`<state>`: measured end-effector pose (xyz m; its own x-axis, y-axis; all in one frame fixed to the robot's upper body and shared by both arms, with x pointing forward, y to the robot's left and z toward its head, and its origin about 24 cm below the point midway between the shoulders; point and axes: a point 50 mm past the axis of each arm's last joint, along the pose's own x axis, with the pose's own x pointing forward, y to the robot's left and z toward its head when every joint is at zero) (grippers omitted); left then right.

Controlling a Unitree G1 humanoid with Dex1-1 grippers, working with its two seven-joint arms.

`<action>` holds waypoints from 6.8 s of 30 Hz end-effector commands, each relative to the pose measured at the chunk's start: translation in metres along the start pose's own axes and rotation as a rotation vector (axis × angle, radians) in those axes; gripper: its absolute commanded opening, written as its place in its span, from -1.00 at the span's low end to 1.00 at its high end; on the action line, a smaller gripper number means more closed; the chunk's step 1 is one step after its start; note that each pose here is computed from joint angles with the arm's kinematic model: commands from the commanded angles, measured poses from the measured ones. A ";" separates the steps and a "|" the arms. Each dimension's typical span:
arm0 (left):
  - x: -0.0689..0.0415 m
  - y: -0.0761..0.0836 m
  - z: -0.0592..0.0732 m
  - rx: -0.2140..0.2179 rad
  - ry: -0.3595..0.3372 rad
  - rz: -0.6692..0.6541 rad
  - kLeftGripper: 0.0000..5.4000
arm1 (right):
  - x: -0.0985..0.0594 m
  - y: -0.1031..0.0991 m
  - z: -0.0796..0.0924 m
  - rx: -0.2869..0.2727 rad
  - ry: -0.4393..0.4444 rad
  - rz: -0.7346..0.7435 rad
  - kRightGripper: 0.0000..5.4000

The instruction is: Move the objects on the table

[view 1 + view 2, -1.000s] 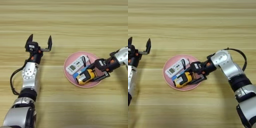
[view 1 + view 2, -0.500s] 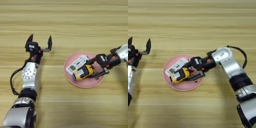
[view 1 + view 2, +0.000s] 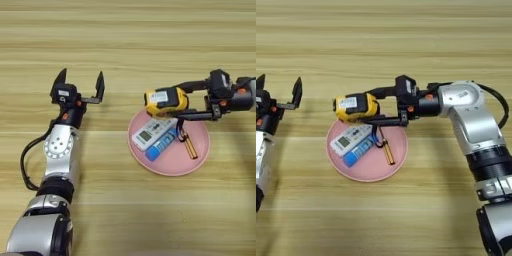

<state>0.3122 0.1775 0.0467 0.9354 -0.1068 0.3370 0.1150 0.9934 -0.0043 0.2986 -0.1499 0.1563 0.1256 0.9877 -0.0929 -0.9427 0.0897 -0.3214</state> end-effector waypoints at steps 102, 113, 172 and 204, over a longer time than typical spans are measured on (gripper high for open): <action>0.007 0.000 -0.002 -0.013 0.021 -0.027 1.00 | -0.063 0.016 -0.088 -0.142 0.516 -0.880 0.99; 0.008 0.001 -0.002 -0.011 0.019 -0.026 1.00 | -0.056 0.015 -0.060 -0.019 0.223 -0.905 0.99; 0.006 0.000 -0.003 -0.013 0.020 -0.019 1.00 | -0.009 0.078 -0.085 0.465 0.523 -0.398 0.31; 0.007 -0.001 -0.002 -0.016 0.014 -0.018 1.00 | -0.011 0.064 -0.084 0.414 0.602 -0.389 -0.69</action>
<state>0.3175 0.1765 0.0457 0.9392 -0.1218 0.3211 0.1342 0.9908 -0.0167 0.2595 -0.1639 0.0522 0.4798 0.6569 -0.5817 -0.8326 0.5500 -0.0656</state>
